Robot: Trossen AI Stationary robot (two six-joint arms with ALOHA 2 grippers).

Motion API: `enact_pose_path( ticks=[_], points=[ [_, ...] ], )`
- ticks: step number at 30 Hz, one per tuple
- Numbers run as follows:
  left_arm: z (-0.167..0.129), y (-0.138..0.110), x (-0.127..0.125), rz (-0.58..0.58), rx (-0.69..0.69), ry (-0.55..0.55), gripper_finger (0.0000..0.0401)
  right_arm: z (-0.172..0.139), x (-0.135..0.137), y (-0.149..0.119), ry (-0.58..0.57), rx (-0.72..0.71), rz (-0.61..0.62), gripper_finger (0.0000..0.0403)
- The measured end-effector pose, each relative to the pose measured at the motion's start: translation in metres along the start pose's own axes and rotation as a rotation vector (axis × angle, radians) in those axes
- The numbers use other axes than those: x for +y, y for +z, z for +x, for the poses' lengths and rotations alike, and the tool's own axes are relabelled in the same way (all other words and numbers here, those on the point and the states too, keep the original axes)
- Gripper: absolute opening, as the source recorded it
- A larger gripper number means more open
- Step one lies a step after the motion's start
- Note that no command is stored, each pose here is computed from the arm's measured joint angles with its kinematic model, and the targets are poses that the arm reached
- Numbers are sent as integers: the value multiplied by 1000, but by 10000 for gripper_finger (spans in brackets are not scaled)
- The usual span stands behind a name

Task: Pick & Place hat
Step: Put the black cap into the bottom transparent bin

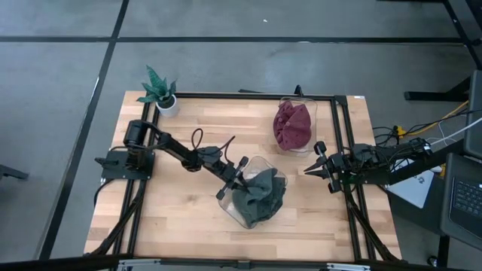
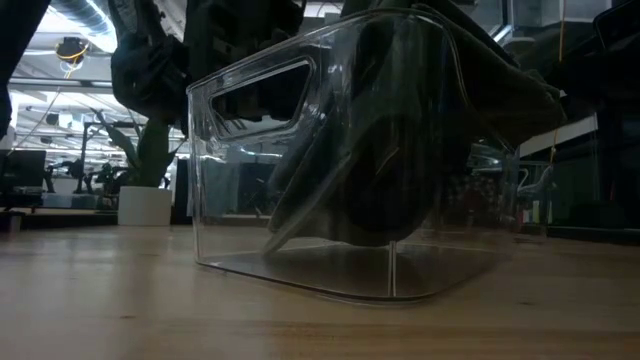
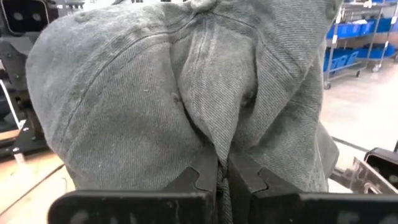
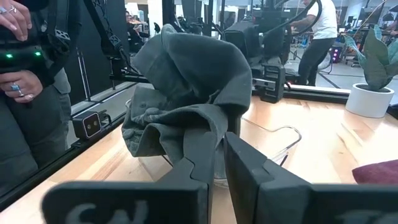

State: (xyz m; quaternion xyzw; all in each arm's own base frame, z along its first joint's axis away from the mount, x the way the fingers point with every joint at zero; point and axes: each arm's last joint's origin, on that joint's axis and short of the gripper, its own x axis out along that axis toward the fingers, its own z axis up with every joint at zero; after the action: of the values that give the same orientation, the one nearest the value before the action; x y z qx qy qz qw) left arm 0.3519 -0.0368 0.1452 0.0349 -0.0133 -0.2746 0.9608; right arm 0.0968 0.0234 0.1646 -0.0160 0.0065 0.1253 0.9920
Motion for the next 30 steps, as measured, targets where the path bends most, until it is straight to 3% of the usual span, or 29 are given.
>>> enact_pose_path(
  ticks=[10,15,23,30],
  points=[
    [-8,-14,-5,0,94,-8,34,0,0,0,0,0,0,36],
    [-16,-20,-9,-55,130,34,48,0,0,0,0,0,0,36],
    [-20,-4,-9,-53,155,51,104,0,0,0,1,0,-3,36],
    [-30,32,-11,29,151,74,168,0,0,0,0,0,-1,36]
  ],
)
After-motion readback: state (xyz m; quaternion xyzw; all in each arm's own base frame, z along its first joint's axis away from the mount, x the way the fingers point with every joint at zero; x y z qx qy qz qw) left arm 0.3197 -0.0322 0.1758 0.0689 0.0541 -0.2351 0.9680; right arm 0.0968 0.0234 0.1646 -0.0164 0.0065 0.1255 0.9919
